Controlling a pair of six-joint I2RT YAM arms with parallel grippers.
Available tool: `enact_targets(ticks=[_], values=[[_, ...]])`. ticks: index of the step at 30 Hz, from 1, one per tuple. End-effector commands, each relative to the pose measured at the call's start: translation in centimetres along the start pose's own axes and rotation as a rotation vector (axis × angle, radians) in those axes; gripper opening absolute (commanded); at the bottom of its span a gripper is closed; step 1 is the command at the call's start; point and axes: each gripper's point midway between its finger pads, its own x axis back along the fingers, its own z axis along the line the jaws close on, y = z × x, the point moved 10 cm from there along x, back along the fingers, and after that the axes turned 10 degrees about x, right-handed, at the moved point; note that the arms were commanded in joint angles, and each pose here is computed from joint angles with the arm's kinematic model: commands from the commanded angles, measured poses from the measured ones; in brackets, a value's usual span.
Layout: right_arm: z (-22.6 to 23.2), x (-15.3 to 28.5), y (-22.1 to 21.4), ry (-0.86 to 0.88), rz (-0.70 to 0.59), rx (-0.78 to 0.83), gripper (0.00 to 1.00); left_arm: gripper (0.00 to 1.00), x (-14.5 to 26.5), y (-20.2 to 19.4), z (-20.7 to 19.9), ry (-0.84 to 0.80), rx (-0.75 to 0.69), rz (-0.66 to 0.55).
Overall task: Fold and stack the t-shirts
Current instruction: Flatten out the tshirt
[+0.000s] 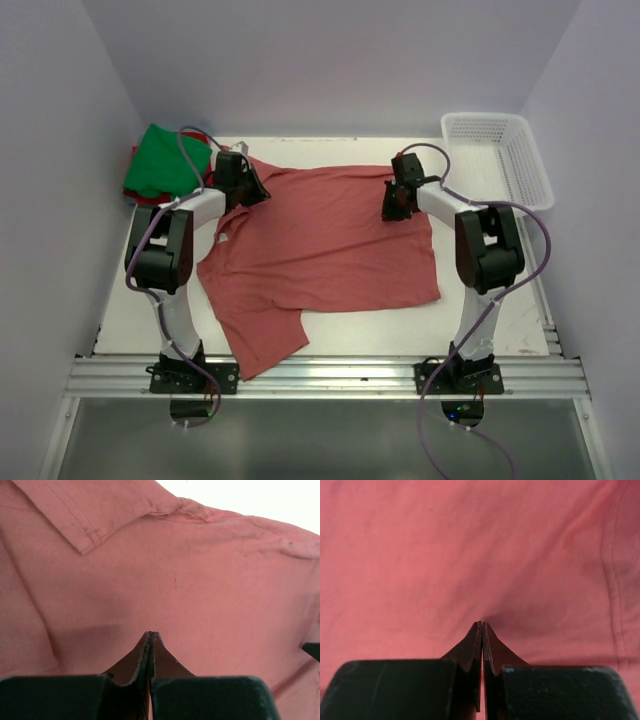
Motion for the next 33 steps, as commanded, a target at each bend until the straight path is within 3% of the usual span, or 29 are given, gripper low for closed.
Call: enact_targets(ticks=[1,7,12,14,23,25,33], values=[[-0.4,-0.7,1.6,-0.067,-0.018,-0.034,0.00,0.00,0.3,0.6,-0.7,-0.069,-0.026,-0.005],[-2.4,-2.2,0.2,-0.260,0.095,-0.076,0.00,0.00,0.4,0.5,-0.7,-0.070,-0.028,0.018],[-5.8,-1.5,-1.1,-0.527,0.169,-0.130,0.00,0.00,0.1,-0.5,0.8,0.058,0.008,0.076],[-6.6,-1.0,-1.4,-0.557,0.168,-0.147,0.00,0.00,-0.4,-0.9,1.4,0.091,0.018,0.089],[-7.0,-1.9,-1.1,-0.463,0.184,-0.157,0.00,0.00,-3.4,-2.1,3.2,0.111,0.039,0.171],[-7.0,-2.1,-1.1,-0.464,0.185,-0.153,0.00,0.00,-3.3,-1.9,3.7,0.181,0.036,0.160],[-7.4,-2.7,-1.6,-0.495,0.207,-0.133,0.00,0.00,0.8,1.5,4.7,0.348,0.042,-0.059]])
